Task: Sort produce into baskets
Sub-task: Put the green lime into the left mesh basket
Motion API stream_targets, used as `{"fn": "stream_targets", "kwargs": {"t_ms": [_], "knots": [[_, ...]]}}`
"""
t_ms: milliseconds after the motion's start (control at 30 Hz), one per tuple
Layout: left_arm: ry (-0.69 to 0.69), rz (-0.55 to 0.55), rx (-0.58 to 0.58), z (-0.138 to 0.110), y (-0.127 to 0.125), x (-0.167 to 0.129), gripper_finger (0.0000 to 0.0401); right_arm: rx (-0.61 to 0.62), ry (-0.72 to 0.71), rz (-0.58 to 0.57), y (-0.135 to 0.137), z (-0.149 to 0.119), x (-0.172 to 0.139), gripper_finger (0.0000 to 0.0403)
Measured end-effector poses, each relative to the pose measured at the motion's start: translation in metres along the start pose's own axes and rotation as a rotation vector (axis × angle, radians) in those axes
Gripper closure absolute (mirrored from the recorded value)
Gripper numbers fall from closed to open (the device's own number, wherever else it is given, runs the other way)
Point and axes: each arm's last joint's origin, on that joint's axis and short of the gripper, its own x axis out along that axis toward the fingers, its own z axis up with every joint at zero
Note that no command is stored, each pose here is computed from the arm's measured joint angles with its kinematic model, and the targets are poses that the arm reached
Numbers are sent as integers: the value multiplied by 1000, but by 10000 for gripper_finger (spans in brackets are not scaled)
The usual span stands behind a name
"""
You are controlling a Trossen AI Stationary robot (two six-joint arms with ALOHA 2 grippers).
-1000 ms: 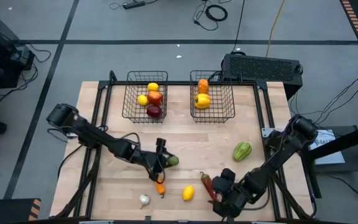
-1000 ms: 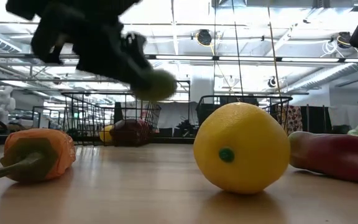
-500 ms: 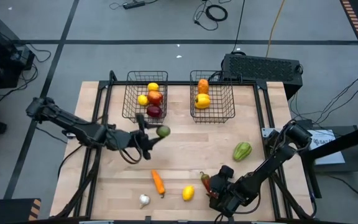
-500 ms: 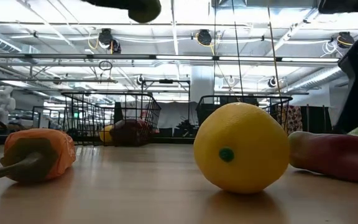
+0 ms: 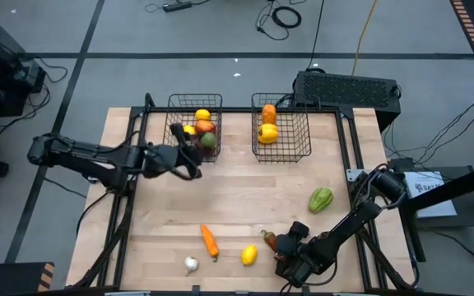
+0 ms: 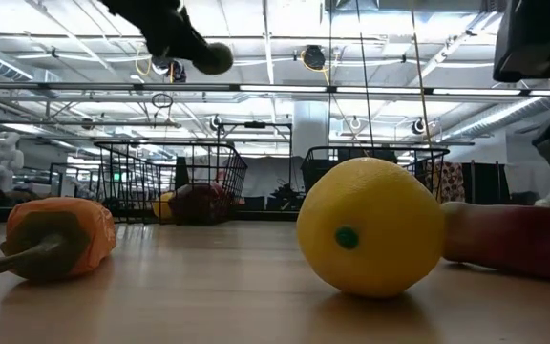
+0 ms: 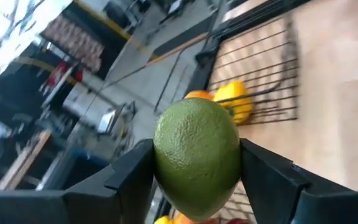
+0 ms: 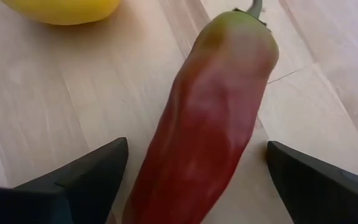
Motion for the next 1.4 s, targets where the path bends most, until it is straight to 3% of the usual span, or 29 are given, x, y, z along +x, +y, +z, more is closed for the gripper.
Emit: {"fn": "stream_targets", "kwargs": {"t_ms": [400,733,1400], "knots": [[222,132,-146,-35,37,28,180,-16,12,11,0,0,0,115],[298,125,-269,-53,53,37,179,-24,35,14,-3,2,-7,175],[436,88,-317,-82,71,51,179,-19,-35,108,-13,35,-44,265]]}}
